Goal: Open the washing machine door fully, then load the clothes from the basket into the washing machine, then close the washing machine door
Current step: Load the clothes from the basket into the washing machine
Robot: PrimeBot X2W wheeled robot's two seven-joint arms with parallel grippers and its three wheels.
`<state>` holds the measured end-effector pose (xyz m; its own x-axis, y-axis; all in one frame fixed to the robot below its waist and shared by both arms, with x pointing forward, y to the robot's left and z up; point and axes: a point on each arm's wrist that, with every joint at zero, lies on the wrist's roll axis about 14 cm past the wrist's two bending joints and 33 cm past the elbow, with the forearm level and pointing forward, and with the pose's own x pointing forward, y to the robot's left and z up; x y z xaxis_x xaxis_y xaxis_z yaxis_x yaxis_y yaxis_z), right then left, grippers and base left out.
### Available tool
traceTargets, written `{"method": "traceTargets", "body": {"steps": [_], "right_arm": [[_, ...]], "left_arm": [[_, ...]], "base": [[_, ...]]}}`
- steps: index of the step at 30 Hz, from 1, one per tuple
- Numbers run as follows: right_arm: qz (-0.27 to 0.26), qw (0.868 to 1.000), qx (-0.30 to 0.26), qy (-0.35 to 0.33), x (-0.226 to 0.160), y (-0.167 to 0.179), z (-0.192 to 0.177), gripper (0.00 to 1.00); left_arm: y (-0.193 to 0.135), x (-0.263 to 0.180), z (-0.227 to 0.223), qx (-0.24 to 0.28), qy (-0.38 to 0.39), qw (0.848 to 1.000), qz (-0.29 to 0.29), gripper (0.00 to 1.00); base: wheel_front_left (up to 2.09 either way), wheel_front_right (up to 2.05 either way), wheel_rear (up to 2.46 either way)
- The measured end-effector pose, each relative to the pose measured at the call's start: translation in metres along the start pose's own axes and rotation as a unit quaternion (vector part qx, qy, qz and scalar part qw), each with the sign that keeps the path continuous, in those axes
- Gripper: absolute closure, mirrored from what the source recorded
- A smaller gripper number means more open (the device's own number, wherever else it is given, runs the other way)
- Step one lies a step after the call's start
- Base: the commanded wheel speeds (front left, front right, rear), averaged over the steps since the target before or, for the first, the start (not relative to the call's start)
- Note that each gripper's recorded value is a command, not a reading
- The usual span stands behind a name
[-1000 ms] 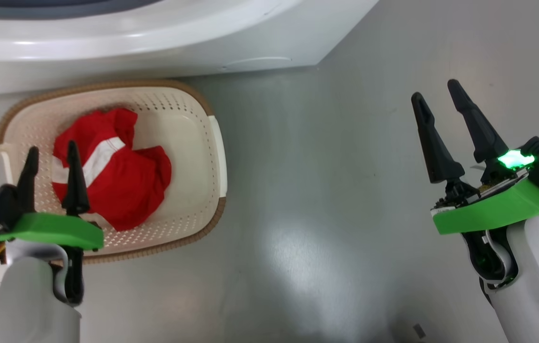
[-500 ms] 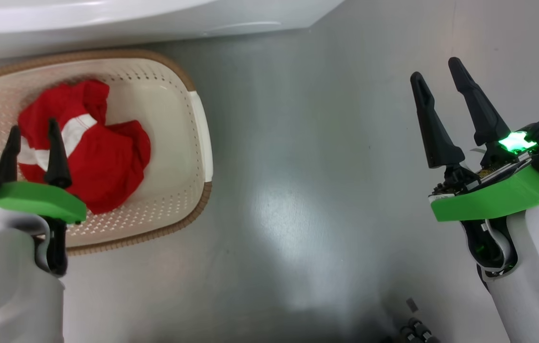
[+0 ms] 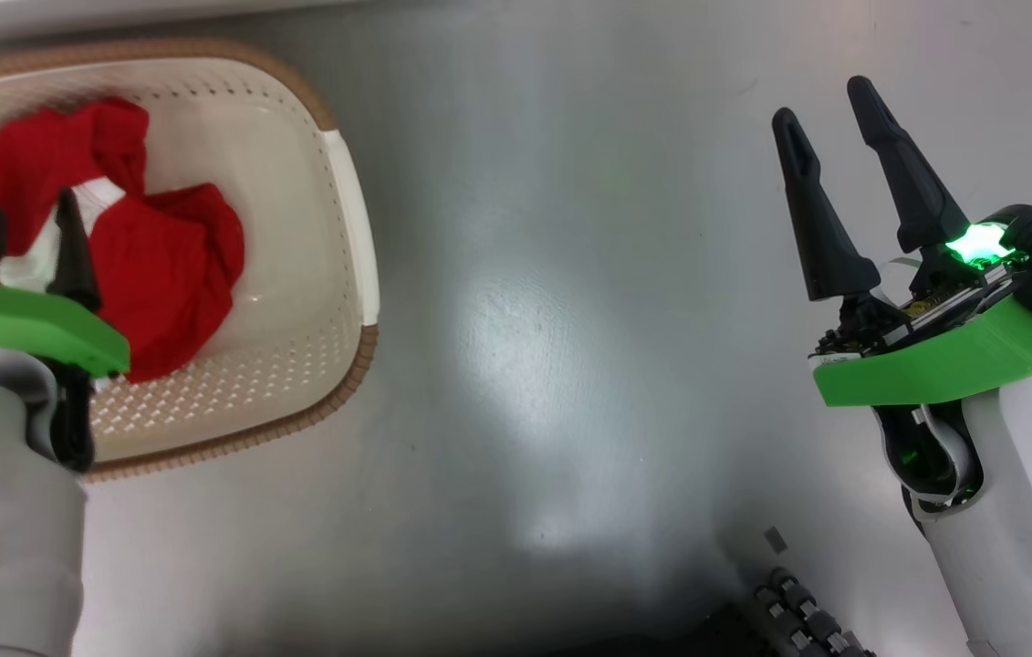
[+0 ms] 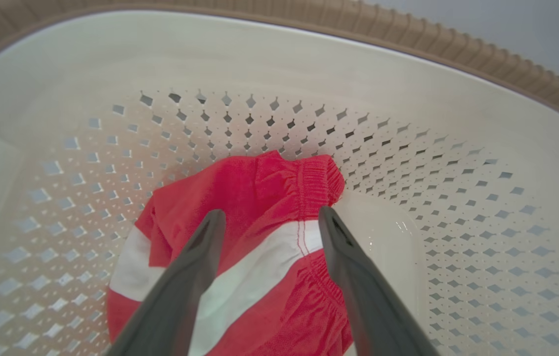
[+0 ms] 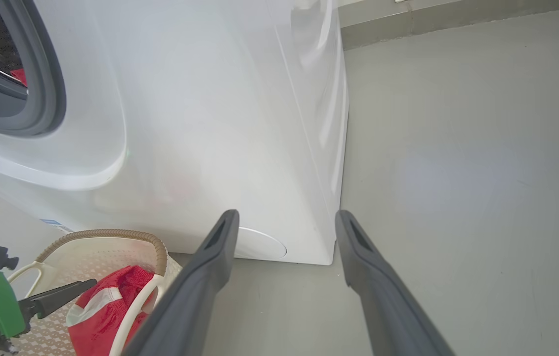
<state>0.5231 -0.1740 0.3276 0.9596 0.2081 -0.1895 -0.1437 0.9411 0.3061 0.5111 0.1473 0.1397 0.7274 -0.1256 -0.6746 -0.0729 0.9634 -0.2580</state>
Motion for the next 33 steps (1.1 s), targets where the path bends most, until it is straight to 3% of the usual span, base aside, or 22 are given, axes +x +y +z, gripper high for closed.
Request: {"method": "traceTargets", "body": {"steps": [9,31,32,33], "right_arm": [[-0.017,1.0,0.0,0.022,-0.005,-0.012,-0.019,0.0],[-0.028,0.999,-0.013,0.025,-0.007,-0.023,-0.02,0.0],[-0.028,0.999,-0.013,0.025,-0.006,-0.023,-0.02,0.0],[-0.028,0.999,-0.012,0.025,-0.006,-0.023,-0.02,0.0]], "left_arm": [[0.002,0.026,-0.013,-0.006,0.022,1.0,-0.001,0.0],[0.01,0.041,-0.043,0.004,0.1,0.995,0.012,0.0],[0.01,0.041,-0.044,0.004,0.101,0.995,0.013,0.52],[0.01,0.041,-0.044,0.005,0.101,0.995,0.013,0.69]], "base": [[0.0,0.0,0.0],[0.0,0.0,0.0],[0.0,0.0,0.0],[0.0,0.0,0.0]]}}
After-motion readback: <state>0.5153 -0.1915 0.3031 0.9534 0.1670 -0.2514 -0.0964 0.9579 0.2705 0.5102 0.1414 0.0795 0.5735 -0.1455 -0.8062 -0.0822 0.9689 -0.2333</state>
